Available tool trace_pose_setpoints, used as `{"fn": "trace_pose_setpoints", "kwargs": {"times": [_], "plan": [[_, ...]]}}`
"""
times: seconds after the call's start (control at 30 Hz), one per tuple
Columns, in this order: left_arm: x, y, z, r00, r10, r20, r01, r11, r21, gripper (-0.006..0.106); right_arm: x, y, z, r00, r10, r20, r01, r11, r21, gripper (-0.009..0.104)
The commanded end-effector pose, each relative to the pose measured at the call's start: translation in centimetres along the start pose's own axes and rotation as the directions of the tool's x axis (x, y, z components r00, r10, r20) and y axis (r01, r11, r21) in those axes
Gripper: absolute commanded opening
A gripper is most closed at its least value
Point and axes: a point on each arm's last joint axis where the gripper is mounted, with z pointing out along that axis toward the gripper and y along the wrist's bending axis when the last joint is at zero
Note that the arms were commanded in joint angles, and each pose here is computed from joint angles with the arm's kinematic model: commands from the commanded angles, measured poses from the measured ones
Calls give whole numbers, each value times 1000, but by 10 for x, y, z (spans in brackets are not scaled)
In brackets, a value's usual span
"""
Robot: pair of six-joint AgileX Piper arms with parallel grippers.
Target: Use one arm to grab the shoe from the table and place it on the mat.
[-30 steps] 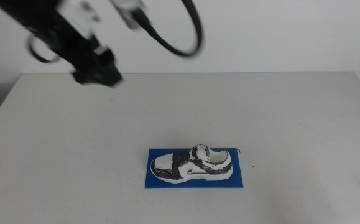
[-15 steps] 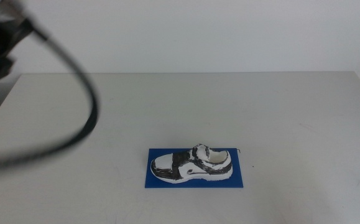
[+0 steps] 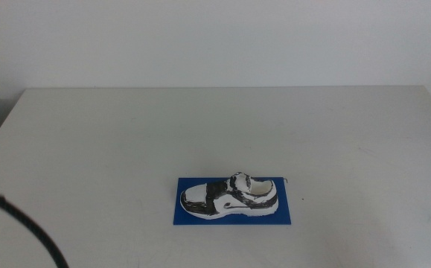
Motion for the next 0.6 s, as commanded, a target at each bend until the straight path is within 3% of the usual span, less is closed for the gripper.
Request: {"fn": "trace_pose_setpoints", "kwargs": {"times": [0.0,0.4,0.57], "plan": [[3,-1,-7,992,-86,89,91,995,-43,83,-11,-1,-3,994,-22,109,20,1000,13,66],[102,-58,-41,944,-329,28,329,944,-26,83,-11,-1,-3,994,-22,109,20,1000,13,66],[129,-71,-48,919,-393,37,394,917,-62,83,-11,-1,-3,994,-22,109,20,1000,13,66]]}}
